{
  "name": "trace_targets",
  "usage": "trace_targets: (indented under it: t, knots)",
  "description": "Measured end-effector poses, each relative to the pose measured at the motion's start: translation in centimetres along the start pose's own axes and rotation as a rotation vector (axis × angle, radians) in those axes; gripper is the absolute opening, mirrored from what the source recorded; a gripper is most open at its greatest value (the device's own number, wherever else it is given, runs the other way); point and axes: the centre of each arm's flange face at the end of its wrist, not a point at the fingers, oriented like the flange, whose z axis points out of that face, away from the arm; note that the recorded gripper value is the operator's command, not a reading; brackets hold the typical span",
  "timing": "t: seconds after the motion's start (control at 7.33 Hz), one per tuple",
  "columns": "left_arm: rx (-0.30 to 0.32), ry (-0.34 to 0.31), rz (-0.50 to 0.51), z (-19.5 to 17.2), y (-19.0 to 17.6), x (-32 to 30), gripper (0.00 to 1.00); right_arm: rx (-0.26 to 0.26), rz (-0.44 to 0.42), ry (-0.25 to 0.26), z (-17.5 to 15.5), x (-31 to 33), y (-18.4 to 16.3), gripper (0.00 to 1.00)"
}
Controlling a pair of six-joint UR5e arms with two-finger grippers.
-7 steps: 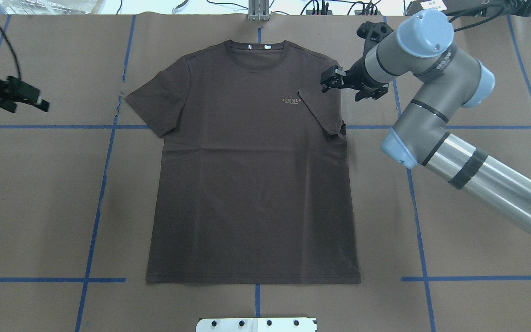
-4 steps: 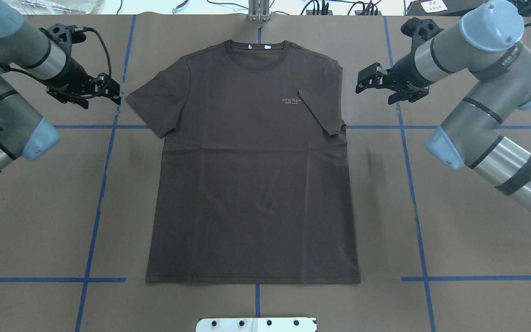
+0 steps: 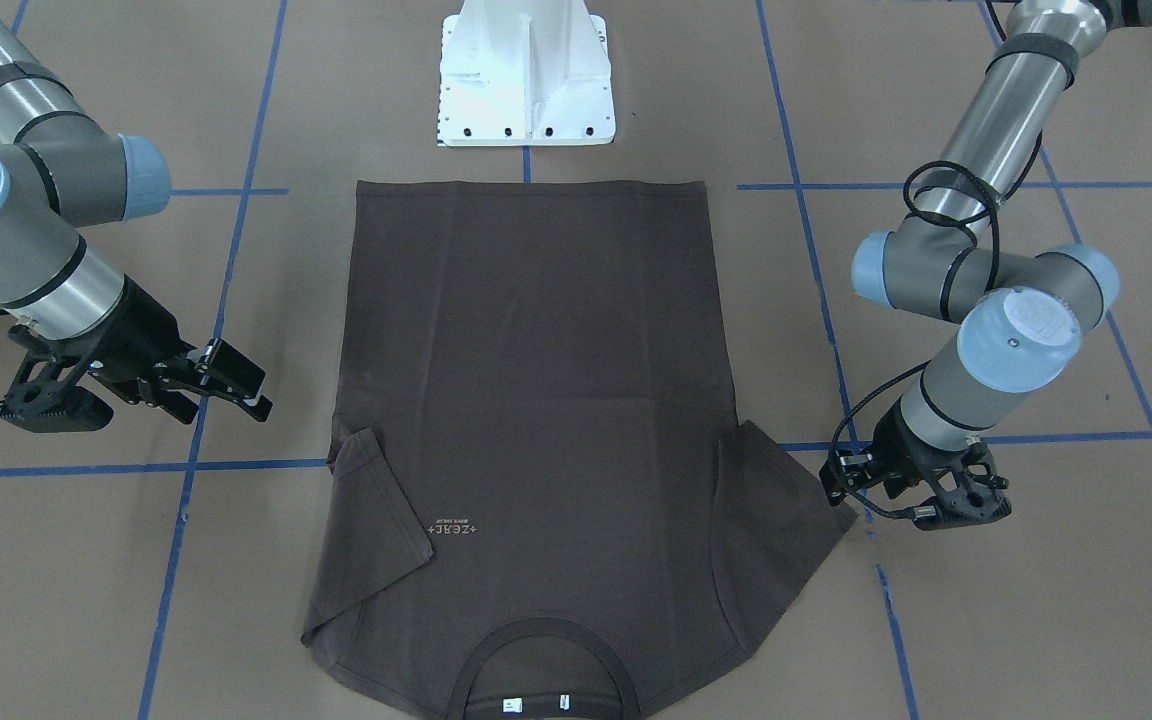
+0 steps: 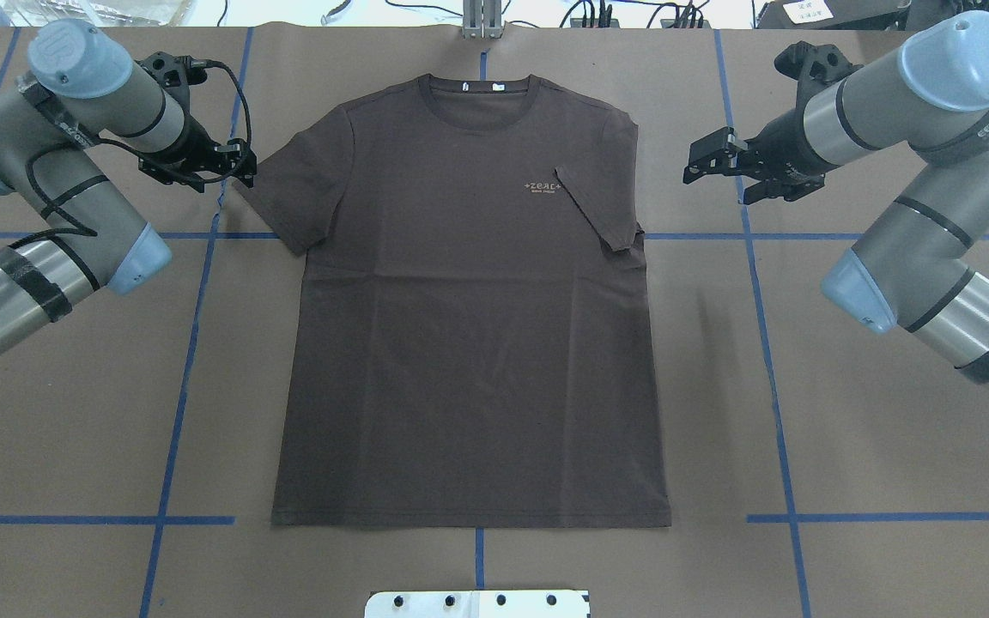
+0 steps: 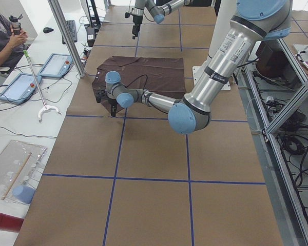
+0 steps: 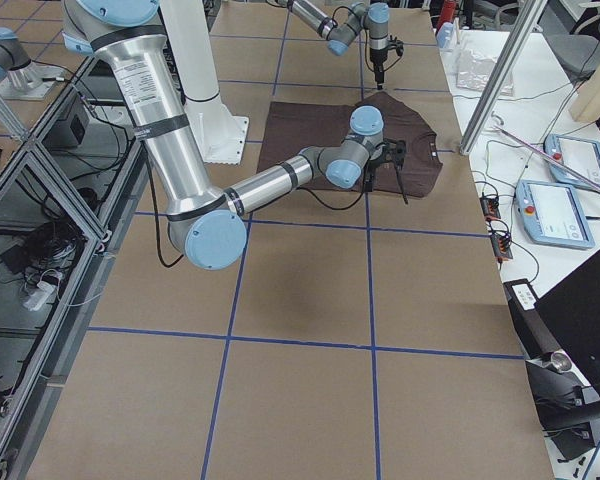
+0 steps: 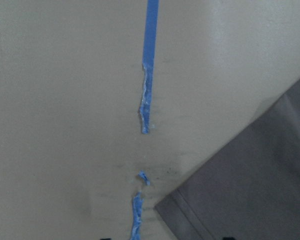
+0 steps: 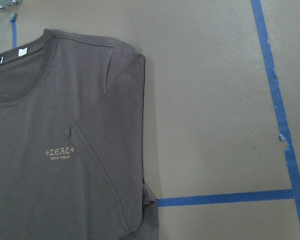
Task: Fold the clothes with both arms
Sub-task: 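Move the left gripper to the sleeve nearest it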
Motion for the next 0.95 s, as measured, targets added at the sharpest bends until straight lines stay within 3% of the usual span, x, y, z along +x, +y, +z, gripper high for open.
trace_targets:
  t: [0.68, 0.82, 0.95]
  knots:
    - [0.001, 0.007, 0.012, 1.6, -0.5, 0.8, 0.51, 0.008, 0.003, 0.006, 0.0, 0.4, 0.0, 1.00]
    - [0.003, 0.010, 0.013, 1.8, -0.5, 0.7, 0.38, 0.009, 0.003, 0.006, 0.0, 0.3, 0.0, 1.00]
    - [0.004, 0.012, 0.013, 1.9, -0.6, 0.6, 0.00, 0.009, 0.003, 0.006, 0.0, 0.3, 0.0, 1.00]
